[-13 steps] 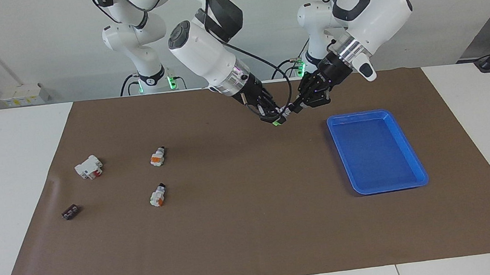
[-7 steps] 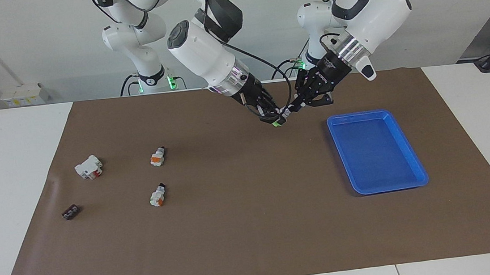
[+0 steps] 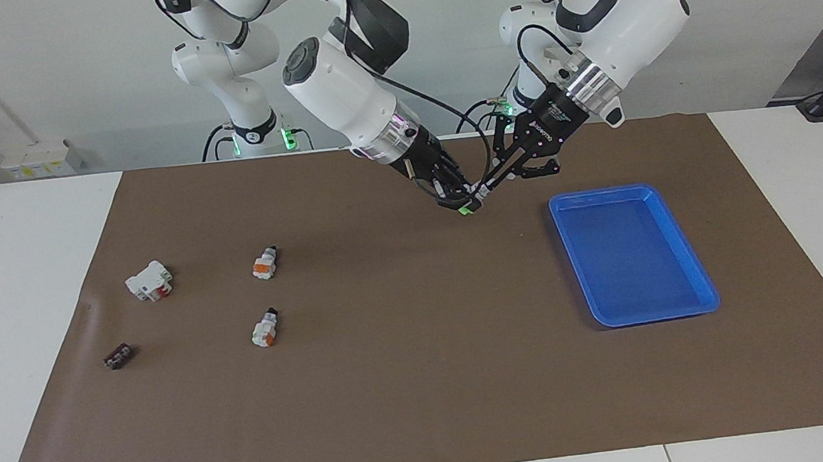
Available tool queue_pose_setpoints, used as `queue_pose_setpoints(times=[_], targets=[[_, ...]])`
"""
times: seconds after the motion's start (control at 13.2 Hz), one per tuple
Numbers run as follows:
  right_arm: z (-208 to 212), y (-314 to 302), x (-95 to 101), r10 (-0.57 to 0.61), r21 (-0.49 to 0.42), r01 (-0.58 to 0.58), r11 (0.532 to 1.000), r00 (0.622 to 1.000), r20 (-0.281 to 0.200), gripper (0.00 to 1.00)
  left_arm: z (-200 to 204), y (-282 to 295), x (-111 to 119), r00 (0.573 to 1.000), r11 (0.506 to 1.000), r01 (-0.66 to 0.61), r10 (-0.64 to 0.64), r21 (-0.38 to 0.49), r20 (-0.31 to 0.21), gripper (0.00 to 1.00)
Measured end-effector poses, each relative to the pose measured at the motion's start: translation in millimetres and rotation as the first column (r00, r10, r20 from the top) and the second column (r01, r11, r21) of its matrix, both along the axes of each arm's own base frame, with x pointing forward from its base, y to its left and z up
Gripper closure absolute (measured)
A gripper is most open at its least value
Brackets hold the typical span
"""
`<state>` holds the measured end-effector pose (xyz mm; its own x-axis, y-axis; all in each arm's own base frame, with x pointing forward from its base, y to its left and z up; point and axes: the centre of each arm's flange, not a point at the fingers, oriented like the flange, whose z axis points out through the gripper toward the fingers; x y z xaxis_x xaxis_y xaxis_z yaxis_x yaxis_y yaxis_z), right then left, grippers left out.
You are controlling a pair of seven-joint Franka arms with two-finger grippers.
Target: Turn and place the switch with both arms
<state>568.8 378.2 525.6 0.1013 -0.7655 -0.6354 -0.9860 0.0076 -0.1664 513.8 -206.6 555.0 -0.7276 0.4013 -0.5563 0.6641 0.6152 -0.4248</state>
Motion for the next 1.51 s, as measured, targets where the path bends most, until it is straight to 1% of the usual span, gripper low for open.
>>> queue_pose_setpoints(times=[0.08,0.23,0.38,0.91,0.98,1.06,1.13,1.21,1.28,1.36,1.44,1.51], targets=[[-0.3,0.5,-0.1,0.000,0.000,0.000,1.000,1.000,0.000,0.67,0.4,-0.2,-0.5,0.999,0.999,-0.036,0.036,-0.005,-0.034,0.90],[-1.1,1.6,-0.1,0.001,0.001,-0.001,1.000,1.000,0.000,0.67,1.1,-0.3,-1.2,0.992,0.996,-0.093,0.092,-0.008,-0.087,0.90],[-2.0,4.1,0.5,-0.001,0.005,0.001,1.000,1.000,0.005,0.67,1.7,1.8,-0.5,0.983,0.990,-0.139,0.137,-0.012,-0.124,0.90],[-1.4,5.6,3.2,-0.002,0.011,0.002,1.000,1.000,0.008,0.67,3.3,2.5,0.2,0.980,0.987,-0.159,0.157,-0.010,-0.122,0.90],[-1.7,6.3,2.8,0.000,0.010,0.000,1.000,1.000,0.008,0.63,4.0,2.8,0.6,0.980,0.986,-0.164,0.161,-0.011,-0.118,0.90],[-1.5,7.1,2.1,0.006,0.003,-0.006,1.000,1.000,0.010,0.63,4.4,4.1,1.2,0.979,0.986,-0.168,0.166,-0.010,-0.115,0.90],[0.0,8.5,0.3,0.017,-0.006,-0.017,1.000,1.000,0.012,0.55,3.9,6.9,2.5,0.979,0.984,-0.176,0.175,-0.005,-0.109,0.90],[2.1,9.3,-2.1,0.027,-0.015,-0.027,1.000,1.000,0.013,0.43,2.8,11.2,4.6,0.978,0.982,-0.187,0.187,0.005,-0.097,0.90],[5.0,9.4,-5.5,0.041,-0.024,-0.041,0.999,0.999,0.008,0.30,0.5,19.3,9.0,0.975,0.978,-0.207,0.209,0.029,-0.071,0.90],[8.0,9.9,-10.2,0.056,-0.032,-0.056,0.998,0.998,-0.004,0.17,-3.2,29.1,14.6,0.972,0.972,-0.229,0.231,0.056,-0.043,0.90],[11.9,9.3,-13.3,0.063,-0.036,-0.064,0.997,0.998,-0.005,0.05,-9.1,36.6,17.6,0.971,0.968,-0.234,0.237,0.090,-0.029,0.90],[15.9,7.6,-15.9,0.074,-0.047,-0.074,0.996,0.997,-0.004,0.00,-16.8,44.1,18.7,0.972,0.964,-0.231,0.236,0.132,-0.017,0.90]])
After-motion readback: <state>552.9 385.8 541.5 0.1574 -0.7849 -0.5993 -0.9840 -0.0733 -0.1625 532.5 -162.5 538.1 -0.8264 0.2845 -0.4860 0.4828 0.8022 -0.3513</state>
